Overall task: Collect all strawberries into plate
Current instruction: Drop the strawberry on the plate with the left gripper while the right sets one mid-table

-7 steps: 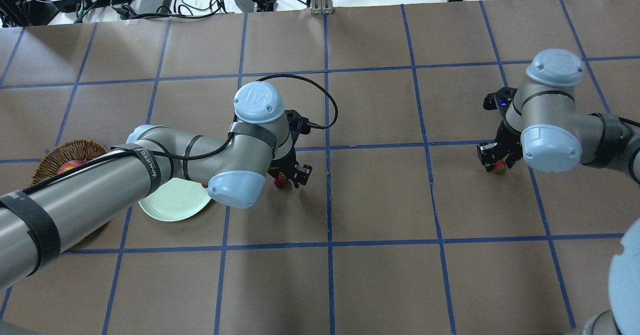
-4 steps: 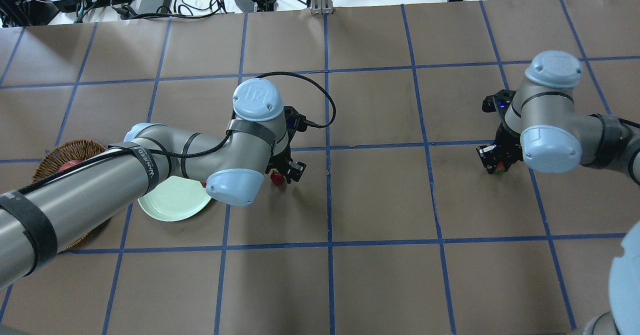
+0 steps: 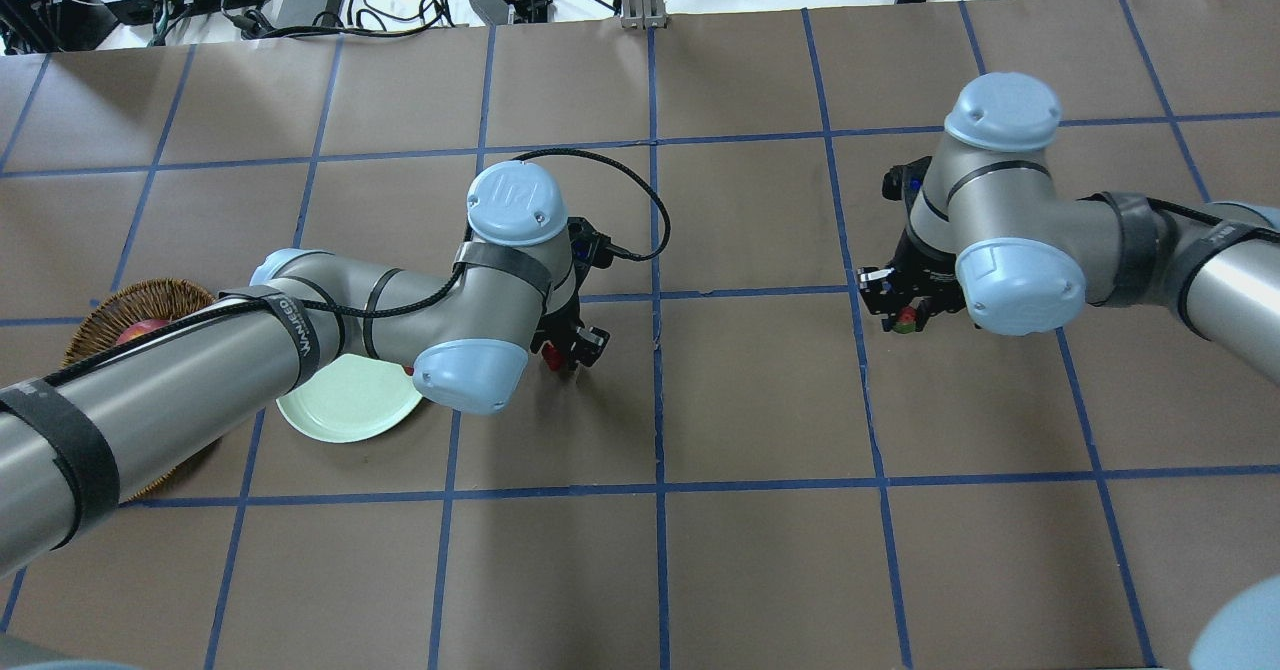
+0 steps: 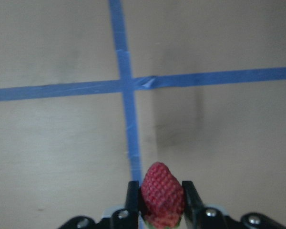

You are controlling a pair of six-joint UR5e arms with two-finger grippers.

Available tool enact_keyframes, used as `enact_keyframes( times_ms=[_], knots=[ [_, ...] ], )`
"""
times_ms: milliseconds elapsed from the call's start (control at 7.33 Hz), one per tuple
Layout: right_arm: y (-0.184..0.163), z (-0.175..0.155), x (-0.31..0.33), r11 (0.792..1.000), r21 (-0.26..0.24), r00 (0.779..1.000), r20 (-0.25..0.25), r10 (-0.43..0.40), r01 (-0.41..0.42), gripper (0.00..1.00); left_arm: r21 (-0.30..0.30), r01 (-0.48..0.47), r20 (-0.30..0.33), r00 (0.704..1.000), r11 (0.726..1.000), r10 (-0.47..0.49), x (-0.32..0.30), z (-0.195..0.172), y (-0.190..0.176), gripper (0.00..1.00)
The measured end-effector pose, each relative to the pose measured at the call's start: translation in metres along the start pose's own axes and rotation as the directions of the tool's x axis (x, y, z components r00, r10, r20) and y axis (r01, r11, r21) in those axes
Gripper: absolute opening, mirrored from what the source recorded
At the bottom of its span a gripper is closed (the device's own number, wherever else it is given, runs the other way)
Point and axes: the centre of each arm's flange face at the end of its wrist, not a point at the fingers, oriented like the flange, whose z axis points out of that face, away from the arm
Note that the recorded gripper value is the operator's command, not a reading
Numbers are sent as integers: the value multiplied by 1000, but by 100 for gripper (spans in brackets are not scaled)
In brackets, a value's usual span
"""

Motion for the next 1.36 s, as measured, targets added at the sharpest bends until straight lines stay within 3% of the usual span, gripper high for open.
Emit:
enact_keyframes(
  times_ms=[136, 273, 682, 955, 1364],
  knots=[
    [13, 1, -42, 999, -5, 998, 34, 44, -44, 22, 1, 2, 0, 1000, 1000, -2, 0, 0, 0, 8],
    [27, 4, -76, 997, -18, 995, 69, 74, -73, 22, -1, 12, -1, 1000, 1000, -12, -6, 0, 0, 2],
    [49, 7, -130, 988, -65, 974, 170, 152, -143, 22, 31, 63, -11, 998, 998, -62, -74, -19, 3, 1],
    [56, 14, -170, 973, -97, 945, 233, 228, -211, 22, 44, 100, -5, 995, 994, -100, -127, -36, 14, 1],
    [62, 21, -264, 955, -113, 928, 230, 293, -274, 24, 25, 80, -12, 997, 996, -79, -213, -38, 43, 2]
  ],
)
